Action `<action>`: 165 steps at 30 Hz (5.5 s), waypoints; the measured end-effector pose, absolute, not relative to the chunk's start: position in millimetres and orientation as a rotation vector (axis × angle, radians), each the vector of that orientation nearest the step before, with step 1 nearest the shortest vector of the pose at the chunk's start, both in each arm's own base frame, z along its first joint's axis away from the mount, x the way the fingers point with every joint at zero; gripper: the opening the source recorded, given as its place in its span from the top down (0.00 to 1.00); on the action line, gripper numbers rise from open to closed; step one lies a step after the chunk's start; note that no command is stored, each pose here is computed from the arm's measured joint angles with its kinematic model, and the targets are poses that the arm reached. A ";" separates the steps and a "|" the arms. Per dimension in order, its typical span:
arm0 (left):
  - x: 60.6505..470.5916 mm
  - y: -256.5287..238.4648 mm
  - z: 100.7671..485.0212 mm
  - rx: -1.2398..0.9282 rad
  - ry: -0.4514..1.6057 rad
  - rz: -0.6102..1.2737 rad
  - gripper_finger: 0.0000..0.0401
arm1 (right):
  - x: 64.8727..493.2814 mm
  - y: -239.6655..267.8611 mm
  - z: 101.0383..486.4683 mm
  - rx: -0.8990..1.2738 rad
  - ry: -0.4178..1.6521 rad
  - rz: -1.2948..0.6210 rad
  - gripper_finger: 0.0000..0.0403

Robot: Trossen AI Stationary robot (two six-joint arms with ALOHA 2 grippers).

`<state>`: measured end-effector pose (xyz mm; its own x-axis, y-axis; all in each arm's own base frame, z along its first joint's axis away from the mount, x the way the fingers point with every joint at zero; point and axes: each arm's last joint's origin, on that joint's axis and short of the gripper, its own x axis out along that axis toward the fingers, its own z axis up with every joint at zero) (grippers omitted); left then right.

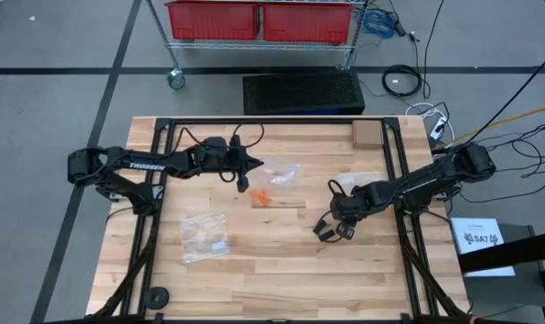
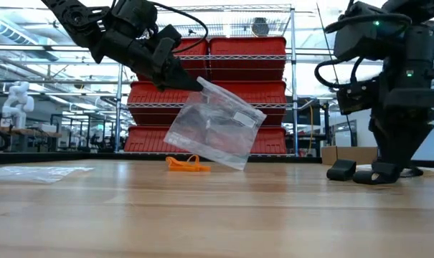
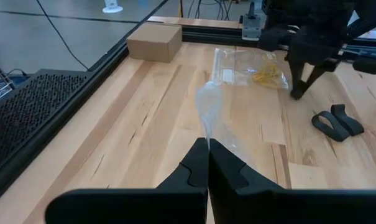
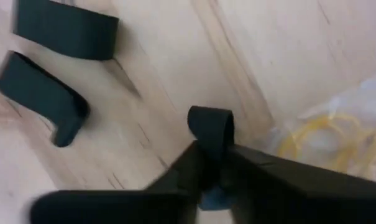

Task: Sort rubber bands
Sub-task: Put the black rubber band into the transparent zip bag

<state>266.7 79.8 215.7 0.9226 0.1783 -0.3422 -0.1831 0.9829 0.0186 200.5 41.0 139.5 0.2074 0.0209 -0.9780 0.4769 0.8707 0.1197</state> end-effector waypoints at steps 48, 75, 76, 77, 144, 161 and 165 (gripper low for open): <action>272.2 77.8 229.0 0.031 0.261 0.113 1.00 | 333.3 -61.2 260.6 0.003 0.554 -0.209 1.00; 273.4 75.5 231.1 0.002 0.238 0.099 1.00 | 333.0 -62.5 261.4 -0.090 0.563 -0.294 0.85; 273.4 75.3 231.1 0.002 0.238 0.098 1.00 | 333.0 -62.4 261.4 -0.091 0.563 -0.293 0.83; 273.5 75.2 231.1 0.002 0.238 0.098 1.00 | 333.0 -62.5 261.4 -0.091 0.563 -0.293 0.81; 274.7 74.2 236.2 -0.026 0.183 0.051 1.00 | 331.0 -54.5 257.3 -0.134 0.621 -0.301 1.00; 274.5 73.3 234.9 -0.050 0.194 0.028 1.00 | 332.8 -63.2 259.9 -0.026 0.553 -0.081 1.00; 274.6 73.0 235.0 -0.049 0.193 0.029 1.00 | 332.5 -66.1 260.2 0.022 0.548 -0.102 1.00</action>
